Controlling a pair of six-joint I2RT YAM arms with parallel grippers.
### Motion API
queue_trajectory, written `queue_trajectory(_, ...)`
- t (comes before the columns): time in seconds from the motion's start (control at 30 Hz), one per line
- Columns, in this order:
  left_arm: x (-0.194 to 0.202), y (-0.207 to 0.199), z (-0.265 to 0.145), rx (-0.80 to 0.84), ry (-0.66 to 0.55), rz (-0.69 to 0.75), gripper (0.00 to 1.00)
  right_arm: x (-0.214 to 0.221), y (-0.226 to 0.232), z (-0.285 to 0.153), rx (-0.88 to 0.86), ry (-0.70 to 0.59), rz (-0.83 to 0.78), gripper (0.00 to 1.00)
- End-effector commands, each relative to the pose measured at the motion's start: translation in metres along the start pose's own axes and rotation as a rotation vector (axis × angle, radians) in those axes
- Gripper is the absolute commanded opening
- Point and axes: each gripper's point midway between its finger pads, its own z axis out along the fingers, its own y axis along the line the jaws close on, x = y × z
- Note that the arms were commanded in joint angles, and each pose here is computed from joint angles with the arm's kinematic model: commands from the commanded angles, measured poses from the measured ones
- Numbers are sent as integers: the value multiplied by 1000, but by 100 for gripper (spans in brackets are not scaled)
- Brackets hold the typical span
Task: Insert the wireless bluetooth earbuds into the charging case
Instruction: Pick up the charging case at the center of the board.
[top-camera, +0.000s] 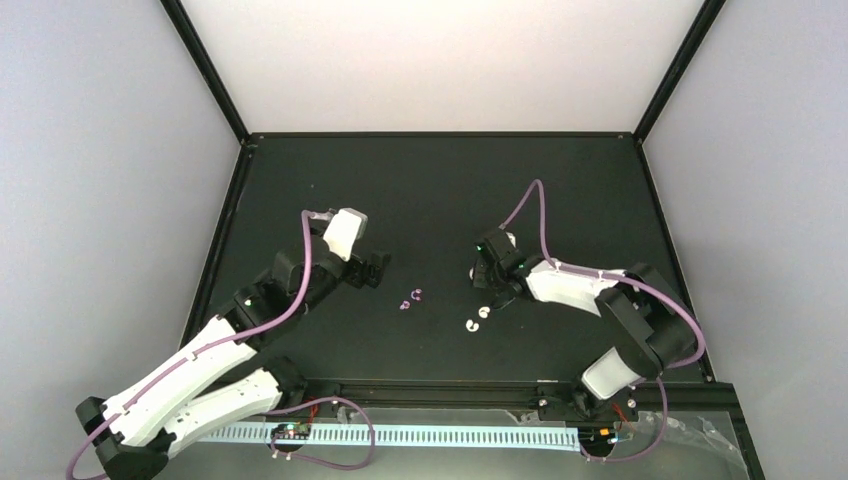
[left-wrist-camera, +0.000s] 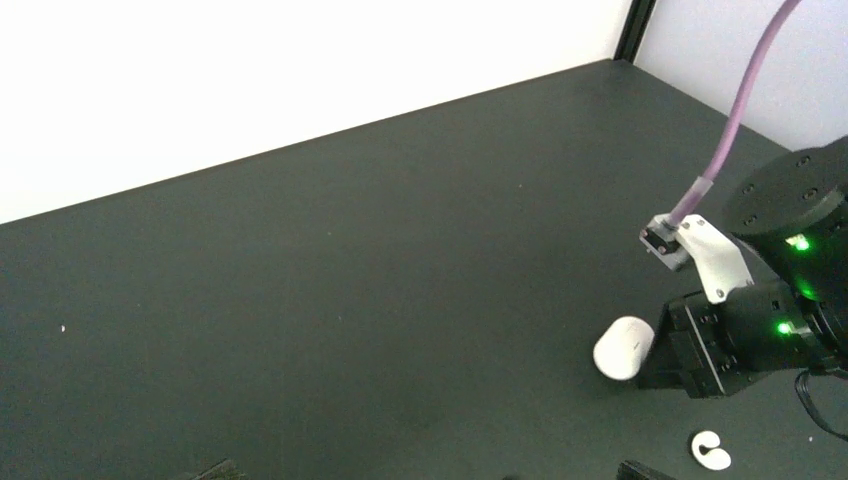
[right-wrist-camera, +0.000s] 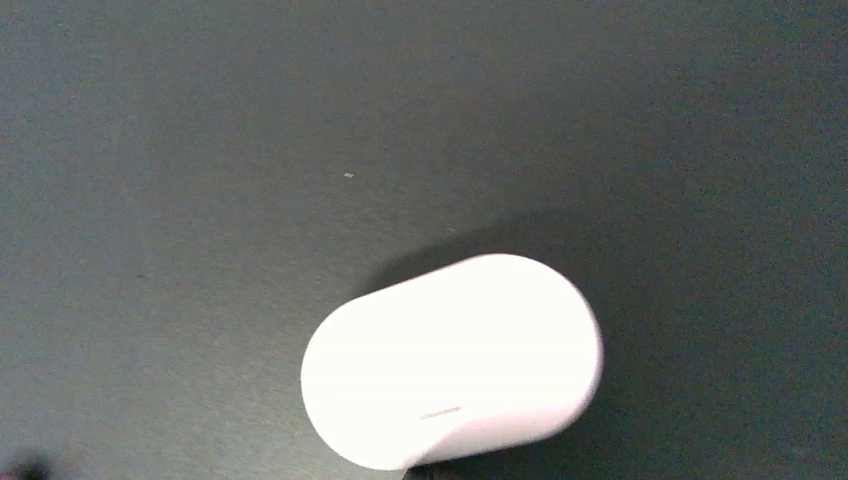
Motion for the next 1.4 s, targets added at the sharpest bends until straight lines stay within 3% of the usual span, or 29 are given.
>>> queue_trajectory(0.0, 3, 3, 4, -22, 16, 25, 99, -4, 29, 6, -88, 24, -23, 1)
queue_trajectory(0.27, 4, 2, 7, -21, 26, 30, 99, -34, 68, -4, -186, -22, -137, 5)
queue_trajectory(0.33, 4, 3, 7, -26, 28, 34, 99, -45, 72, -27, -219, -85, -182, 18)
queue_trajectory(0.43, 3, 4, 6, -31, 19, 36, 99, -61, 59, -52, -186, -173, -234, 55)
queue_trajectory(0.47, 2, 4, 6, -29, 17, 36, 99, -65, 52, -55, -172, -182, -234, 63)
queue_trajectory(0.57, 1, 2, 7, -22, 17, 38, 99, -77, 29, -51, -140, -162, -201, 79)
queue_trajectory(0.8, 6, 2, 9, -24, 35, 43, 99, -74, 32, -21, -214, -59, -210, 99)
queue_trajectory(1.2, 5, 3, 8, -25, 31, 47, 99, -37, 41, -4, -305, 85, -250, 99)
queue_trajectory(1.37, 3, 2, 8, -20, 27, 46, 99, -15, 37, -6, -286, 143, -290, 90)
